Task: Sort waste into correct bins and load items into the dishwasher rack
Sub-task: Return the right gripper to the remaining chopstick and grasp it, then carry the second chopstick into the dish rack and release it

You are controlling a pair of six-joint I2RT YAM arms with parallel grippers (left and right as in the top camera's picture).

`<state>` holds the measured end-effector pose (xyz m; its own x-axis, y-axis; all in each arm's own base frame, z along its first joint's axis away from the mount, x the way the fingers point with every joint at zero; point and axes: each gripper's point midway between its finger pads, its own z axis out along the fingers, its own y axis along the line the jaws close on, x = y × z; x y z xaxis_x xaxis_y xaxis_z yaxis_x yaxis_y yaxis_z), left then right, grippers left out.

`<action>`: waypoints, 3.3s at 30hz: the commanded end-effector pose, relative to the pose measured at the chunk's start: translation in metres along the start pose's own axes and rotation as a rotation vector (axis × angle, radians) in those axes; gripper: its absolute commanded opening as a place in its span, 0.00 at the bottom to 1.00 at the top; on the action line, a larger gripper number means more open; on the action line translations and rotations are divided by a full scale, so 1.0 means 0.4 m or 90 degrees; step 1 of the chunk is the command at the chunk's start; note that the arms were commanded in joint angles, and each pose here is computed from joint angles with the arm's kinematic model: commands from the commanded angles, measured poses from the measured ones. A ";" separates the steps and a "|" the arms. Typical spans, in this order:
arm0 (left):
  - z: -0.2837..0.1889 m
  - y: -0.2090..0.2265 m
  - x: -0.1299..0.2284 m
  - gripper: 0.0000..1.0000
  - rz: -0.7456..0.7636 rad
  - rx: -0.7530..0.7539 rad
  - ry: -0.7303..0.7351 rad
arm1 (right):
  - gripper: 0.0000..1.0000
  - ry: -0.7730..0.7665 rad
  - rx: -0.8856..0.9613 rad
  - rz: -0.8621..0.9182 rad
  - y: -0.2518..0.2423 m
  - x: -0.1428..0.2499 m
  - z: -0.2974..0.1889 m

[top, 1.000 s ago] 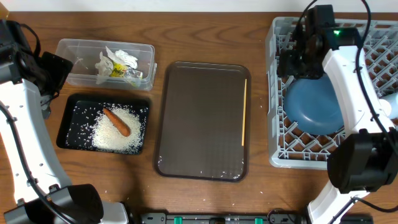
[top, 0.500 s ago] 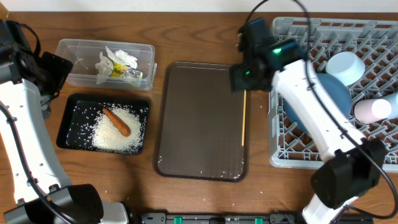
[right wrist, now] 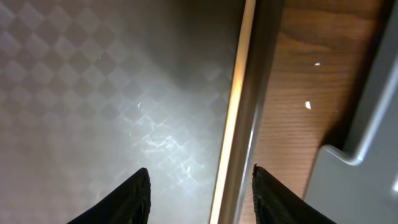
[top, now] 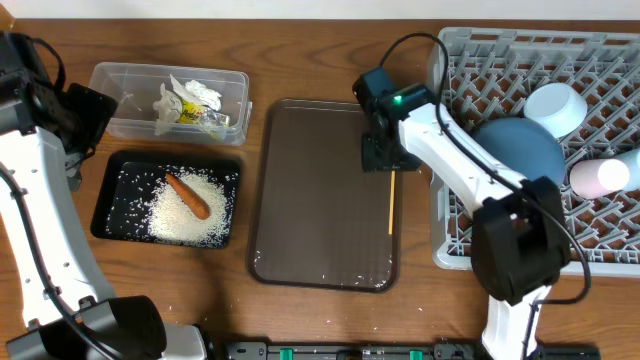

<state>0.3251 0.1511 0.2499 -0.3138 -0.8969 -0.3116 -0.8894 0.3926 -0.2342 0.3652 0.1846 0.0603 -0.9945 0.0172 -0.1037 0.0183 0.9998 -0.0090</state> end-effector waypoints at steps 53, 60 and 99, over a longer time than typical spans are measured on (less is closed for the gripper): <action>0.002 0.005 -0.004 0.99 -0.007 -0.007 -0.002 | 0.01 -0.018 -0.199 -0.045 0.074 -0.087 -0.063; 0.002 0.005 -0.004 0.99 -0.007 -0.007 -0.002 | 0.01 -0.218 -0.209 -0.076 -0.114 -0.228 -0.375; 0.002 0.005 -0.004 0.99 -0.007 -0.007 -0.002 | 0.63 -0.175 -0.196 0.072 -0.359 -0.082 -0.415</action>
<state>0.3251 0.1511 0.2499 -0.3139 -0.8969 -0.3114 -0.8895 0.3925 -0.2339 0.3923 0.0391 0.1718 -0.9607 0.1579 -0.2283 0.0840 0.9493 0.3030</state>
